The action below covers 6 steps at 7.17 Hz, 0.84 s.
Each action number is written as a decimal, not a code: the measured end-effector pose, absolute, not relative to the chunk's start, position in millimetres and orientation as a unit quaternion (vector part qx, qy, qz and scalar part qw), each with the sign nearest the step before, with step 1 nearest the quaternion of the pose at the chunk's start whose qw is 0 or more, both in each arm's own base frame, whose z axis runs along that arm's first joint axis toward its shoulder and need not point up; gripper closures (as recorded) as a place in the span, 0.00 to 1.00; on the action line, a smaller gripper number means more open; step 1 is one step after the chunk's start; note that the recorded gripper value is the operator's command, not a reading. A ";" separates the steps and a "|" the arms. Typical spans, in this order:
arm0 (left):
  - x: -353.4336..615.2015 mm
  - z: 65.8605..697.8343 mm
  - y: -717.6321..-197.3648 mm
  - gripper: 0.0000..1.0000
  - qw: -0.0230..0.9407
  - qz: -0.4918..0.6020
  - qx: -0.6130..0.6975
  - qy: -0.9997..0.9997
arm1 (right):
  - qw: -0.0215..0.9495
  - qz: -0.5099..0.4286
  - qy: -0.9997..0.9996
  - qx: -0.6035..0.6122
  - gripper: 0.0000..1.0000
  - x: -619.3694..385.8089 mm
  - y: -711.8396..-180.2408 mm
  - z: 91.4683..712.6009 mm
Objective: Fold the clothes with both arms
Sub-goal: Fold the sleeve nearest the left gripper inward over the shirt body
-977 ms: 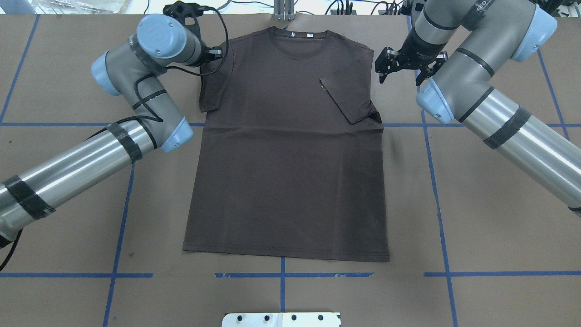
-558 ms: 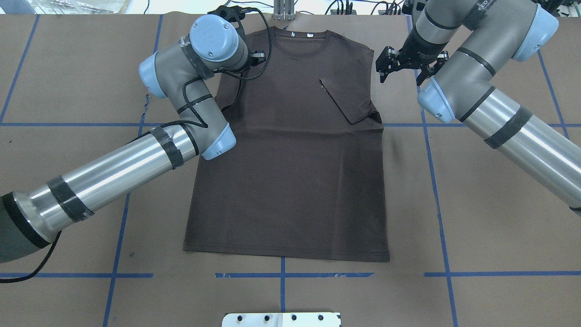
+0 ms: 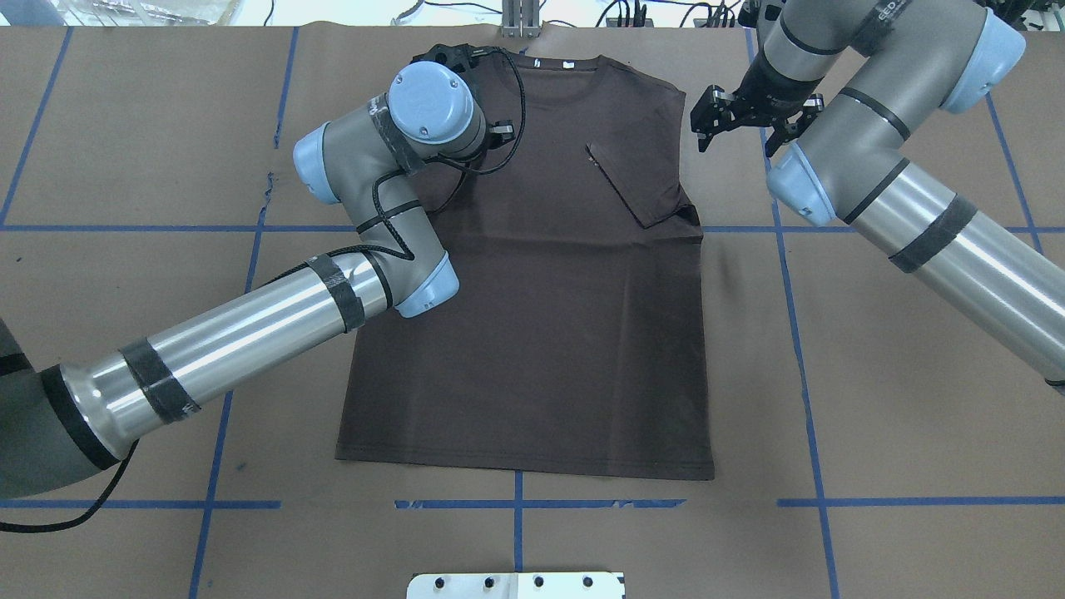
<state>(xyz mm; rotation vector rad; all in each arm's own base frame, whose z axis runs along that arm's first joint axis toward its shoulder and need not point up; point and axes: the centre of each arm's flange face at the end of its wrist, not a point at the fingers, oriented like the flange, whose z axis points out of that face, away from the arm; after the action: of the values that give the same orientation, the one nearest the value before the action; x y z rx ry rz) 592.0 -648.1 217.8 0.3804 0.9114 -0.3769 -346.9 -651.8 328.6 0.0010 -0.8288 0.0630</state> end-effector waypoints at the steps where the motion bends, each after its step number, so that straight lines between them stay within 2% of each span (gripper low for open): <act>1: 593.6 213.4 -647.1 0.73 0.862 -0.179 0.182 0.438 | 0.915 0.031 -0.402 0.000 0.00 -346.4 -652.0 329.0; 2: 595.1 209.0 -646.1 0.01 0.861 -0.177 0.182 0.440 | 0.915 0.031 -0.403 0.000 0.00 -346.1 -652.2 328.9; 6: 590.6 186.3 -631.9 0.00 0.856 -0.142 0.169 0.467 | 0.911 0.033 -0.411 0.004 0.00 -346.0 -642.0 340.9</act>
<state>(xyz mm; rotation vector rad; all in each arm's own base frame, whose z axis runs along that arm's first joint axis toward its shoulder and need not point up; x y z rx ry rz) 590.6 -631.9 186.3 0.3558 0.9811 -0.2982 -346.0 -642.0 340.9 0.0075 -0.8471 0.0681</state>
